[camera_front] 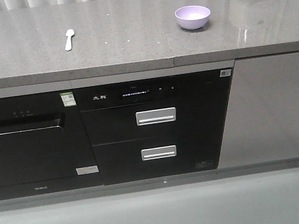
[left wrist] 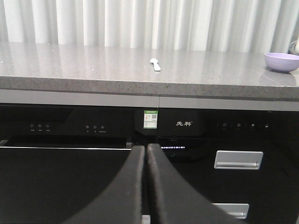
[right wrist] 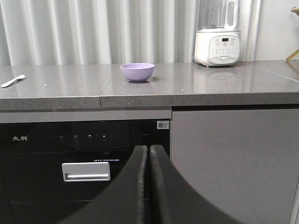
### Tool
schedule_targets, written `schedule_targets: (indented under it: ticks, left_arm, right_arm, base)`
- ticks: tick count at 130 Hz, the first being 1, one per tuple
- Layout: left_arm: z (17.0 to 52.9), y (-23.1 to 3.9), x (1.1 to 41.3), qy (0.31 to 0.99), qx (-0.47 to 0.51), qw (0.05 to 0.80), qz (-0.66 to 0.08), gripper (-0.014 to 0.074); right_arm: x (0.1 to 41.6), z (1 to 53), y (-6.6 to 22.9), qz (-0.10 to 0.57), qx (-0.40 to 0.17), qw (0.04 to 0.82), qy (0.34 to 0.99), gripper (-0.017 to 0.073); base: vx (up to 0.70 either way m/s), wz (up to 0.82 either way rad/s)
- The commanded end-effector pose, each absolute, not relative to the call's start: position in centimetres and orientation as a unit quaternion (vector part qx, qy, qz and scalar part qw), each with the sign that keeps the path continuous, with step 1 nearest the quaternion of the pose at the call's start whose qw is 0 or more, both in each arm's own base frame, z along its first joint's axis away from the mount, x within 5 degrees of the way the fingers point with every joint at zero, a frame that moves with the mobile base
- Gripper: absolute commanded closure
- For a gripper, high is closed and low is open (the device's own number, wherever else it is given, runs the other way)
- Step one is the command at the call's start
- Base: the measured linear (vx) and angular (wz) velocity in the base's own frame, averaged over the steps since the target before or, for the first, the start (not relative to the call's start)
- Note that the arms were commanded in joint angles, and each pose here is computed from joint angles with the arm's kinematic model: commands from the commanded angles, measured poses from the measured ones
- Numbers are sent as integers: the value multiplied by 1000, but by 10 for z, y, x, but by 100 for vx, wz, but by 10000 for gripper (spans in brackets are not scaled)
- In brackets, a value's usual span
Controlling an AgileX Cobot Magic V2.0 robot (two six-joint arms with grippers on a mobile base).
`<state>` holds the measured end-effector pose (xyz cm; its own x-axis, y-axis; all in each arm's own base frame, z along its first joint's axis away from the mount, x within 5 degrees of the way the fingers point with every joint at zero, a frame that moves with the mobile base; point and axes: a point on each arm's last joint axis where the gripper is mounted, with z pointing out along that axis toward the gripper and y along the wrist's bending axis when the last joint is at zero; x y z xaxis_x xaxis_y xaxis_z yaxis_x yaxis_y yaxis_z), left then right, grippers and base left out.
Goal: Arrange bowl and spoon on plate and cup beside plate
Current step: 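Approach the counter edge, aligning with the spoon and bowl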
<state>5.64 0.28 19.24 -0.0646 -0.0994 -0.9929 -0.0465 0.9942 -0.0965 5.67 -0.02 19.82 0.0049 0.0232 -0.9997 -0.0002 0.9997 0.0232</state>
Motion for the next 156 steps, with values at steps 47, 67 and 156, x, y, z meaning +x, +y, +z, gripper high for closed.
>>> schedule_targets:
  ticks: [47, 67, 156]
  left_arm:
    - [196, 2, 56, 703, -52, 708, -29, 600]
    - [196, 2, 56, 703, -52, 708, -29, 600]
    - [196, 2, 56, 703, -52, 708, -29, 600]
  right_arm:
    - [56, 203, 0, 6, 5, 733, 680, 561]
    - [56, 203, 0, 6, 5, 733, 680, 561]
    - [56, 203, 0, 6, 5, 732, 681, 561]
  base:
    - [22, -1]
    - [22, -2]
    - [20, 2]
